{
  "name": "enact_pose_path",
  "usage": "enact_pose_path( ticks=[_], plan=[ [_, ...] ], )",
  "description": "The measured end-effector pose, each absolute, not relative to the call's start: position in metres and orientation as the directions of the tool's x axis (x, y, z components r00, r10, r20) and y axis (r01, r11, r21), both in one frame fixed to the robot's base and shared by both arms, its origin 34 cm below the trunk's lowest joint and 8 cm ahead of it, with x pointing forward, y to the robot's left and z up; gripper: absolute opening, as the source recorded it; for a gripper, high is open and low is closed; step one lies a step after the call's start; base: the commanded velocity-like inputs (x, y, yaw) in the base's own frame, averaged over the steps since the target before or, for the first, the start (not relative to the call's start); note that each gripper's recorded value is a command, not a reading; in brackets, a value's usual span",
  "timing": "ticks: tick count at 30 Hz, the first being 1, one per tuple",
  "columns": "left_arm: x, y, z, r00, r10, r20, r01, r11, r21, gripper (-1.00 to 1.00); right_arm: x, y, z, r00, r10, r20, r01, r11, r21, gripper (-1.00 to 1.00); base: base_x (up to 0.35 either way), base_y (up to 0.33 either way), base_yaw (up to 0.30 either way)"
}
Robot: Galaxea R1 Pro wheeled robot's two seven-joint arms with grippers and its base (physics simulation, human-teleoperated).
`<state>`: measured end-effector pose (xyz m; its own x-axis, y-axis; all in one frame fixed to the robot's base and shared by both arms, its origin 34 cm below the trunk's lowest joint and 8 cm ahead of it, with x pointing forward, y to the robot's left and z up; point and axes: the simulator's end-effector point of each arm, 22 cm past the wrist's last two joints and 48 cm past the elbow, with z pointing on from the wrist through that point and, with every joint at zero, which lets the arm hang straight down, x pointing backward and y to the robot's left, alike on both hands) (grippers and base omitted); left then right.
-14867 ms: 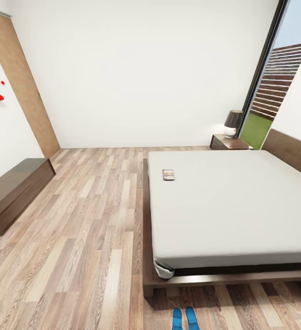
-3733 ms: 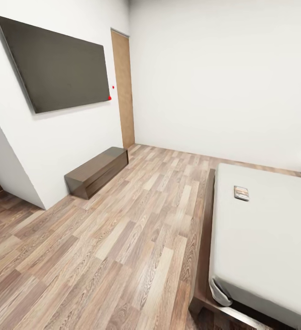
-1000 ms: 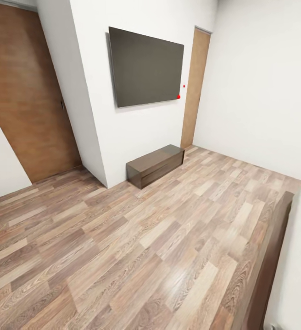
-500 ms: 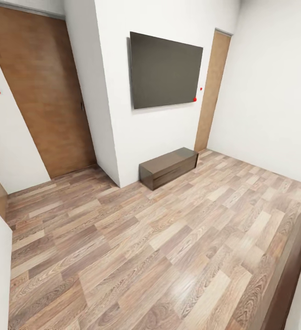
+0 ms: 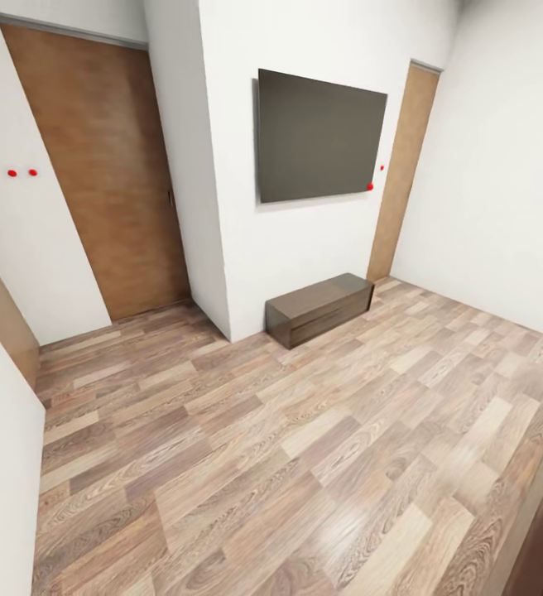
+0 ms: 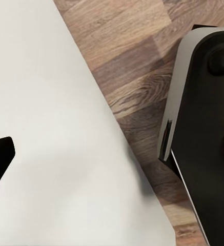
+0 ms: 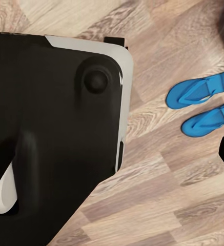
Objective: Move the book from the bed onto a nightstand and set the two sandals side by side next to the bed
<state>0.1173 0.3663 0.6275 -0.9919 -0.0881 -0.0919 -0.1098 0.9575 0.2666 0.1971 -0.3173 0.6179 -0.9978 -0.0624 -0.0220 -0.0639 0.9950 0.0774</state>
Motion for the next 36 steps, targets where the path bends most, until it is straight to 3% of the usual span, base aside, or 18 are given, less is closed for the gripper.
enact_pose_path(
  ticks=[36],
  plan=[
    [0.1219,0.366,0.6275,-0.991,-0.088,-0.103,-0.113,0.958,0.264,1.0,0.2016,-0.3173,0.6191,-0.998,-0.061,-0.034,-0.064,0.995,0.077,1.0,0.0,0.0,0.033]
  ],
)
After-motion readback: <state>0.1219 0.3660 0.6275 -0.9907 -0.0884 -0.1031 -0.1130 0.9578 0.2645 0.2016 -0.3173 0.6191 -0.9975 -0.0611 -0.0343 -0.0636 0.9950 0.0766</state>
